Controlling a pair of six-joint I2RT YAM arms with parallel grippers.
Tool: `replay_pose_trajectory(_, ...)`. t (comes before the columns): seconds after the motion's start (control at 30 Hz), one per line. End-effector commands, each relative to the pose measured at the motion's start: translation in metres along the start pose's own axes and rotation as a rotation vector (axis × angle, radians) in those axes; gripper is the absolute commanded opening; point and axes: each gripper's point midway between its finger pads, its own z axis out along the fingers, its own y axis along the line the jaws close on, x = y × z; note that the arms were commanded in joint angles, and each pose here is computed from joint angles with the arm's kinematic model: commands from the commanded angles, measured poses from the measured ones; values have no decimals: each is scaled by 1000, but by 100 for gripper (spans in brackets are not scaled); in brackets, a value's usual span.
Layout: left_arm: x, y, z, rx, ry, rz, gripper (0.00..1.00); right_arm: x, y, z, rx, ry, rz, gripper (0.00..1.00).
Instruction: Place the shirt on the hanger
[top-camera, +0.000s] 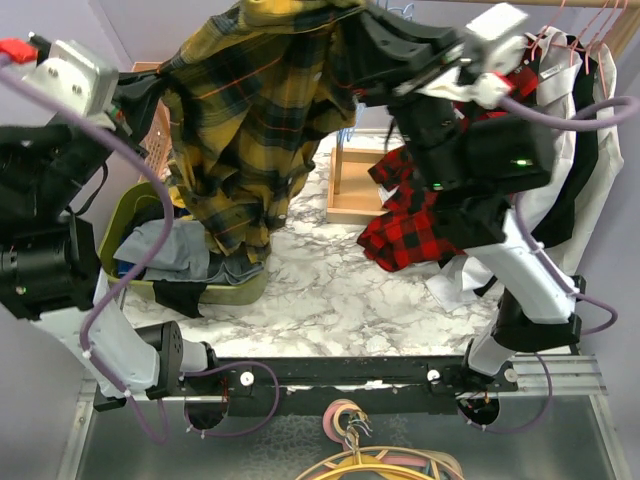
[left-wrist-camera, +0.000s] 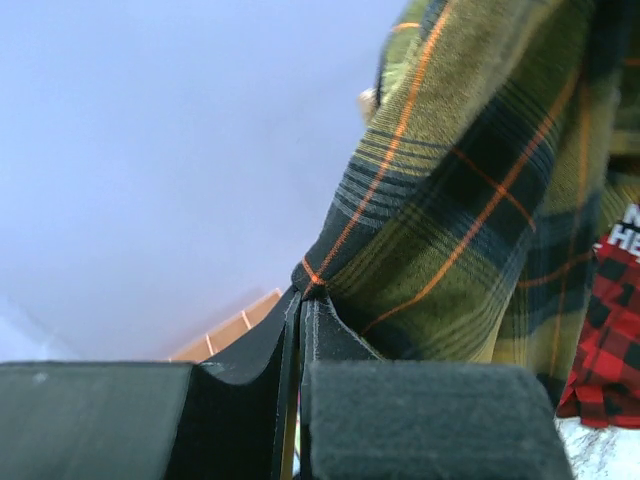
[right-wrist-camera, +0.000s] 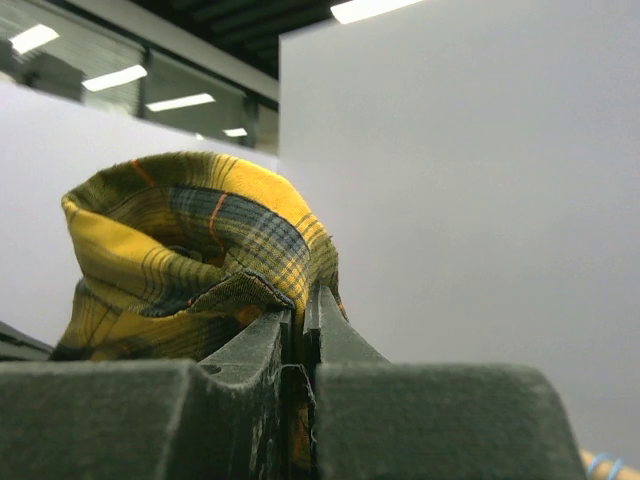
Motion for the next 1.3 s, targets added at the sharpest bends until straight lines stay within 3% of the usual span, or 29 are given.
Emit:
replay_pose_trajectory(0.0,2,-23,-3,148,12,13,0,-111,-34,-13,-20,-250,31,1)
replay_pose_trajectory(0.3,-26,-20,-10,108,-67,98,0,-214,-69,-42,-3,-551,-10,1)
replay_pose_trajectory(0.4,-23,-17,-9,99,-58,98,0,-213,-76,-46,21,-523,-15,1)
replay_pose_trajectory(0.5,3,-10,-2,103,14,68,0,-168,-77,-47,66,-372,-23,1)
replay_pose_trajectory(0.7,136,26,23,39,313,-107,0,6,-65,-90,209,47,-42,1)
replay_pose_trajectory(0.8,199,20,21,60,418,-189,0,102,-44,-129,228,255,-35,1)
replay_pose_trajectory(0.9,233,-7,10,152,470,-253,0,179,-10,-166,184,440,72,4)
replay_pose_trajectory(0.93,240,-16,5,186,480,-265,0,197,2,-177,162,481,122,8)
replay_pose_trajectory(1.03,259,-35,-16,240,543,-244,0,230,38,-205,55,548,268,32)
replay_pose_trajectory(1.1,273,-34,-29,202,604,-200,0,236,54,-220,-25,548,316,59)
replay_pose_trajectory(1.17,290,-25,-44,135,681,-139,0,237,58,-233,-64,537,333,97)
replay_pose_trajectory(1.27,311,-11,-67,50,795,-37,0,244,49,-246,-134,529,349,99)
